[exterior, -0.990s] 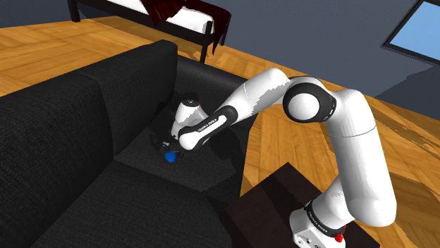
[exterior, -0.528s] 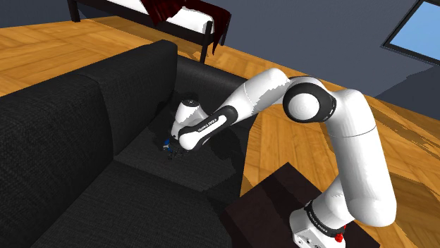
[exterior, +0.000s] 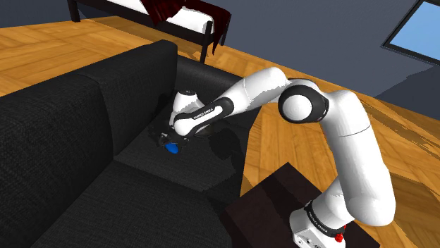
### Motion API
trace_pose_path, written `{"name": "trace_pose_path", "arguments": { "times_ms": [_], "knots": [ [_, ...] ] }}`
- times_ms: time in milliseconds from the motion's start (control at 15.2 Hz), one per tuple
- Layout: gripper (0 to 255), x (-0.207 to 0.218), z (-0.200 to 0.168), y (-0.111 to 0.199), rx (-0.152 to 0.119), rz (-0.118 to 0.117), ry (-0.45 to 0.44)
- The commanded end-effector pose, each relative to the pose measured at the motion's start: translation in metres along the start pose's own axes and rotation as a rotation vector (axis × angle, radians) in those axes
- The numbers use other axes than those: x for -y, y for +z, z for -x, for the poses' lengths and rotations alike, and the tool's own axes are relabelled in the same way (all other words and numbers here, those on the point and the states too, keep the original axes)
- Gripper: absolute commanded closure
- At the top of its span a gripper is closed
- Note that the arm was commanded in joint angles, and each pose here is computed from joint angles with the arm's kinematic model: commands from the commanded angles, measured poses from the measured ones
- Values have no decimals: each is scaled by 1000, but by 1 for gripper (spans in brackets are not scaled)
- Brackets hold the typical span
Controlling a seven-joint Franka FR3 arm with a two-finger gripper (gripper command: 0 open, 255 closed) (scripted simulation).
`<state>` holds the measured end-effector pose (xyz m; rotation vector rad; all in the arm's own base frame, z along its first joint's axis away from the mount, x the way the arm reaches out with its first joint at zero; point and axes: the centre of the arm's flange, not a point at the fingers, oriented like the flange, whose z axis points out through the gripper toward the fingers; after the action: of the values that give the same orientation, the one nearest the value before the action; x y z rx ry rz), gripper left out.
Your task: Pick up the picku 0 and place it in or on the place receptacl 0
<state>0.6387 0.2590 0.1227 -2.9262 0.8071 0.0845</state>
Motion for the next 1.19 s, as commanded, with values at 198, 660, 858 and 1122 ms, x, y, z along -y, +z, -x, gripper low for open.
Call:
{"name": "trace_pose_path", "arguments": {
  "times_ms": [198,660,858,1122],
  "knots": [
    [0,10,-60,-23,67,31,95],
    [0,9,-57,17,67,31,95],
    [0,9,-57,17,67,31,95],
    [0,9,-57,17,67,31,95]
  ]
}}
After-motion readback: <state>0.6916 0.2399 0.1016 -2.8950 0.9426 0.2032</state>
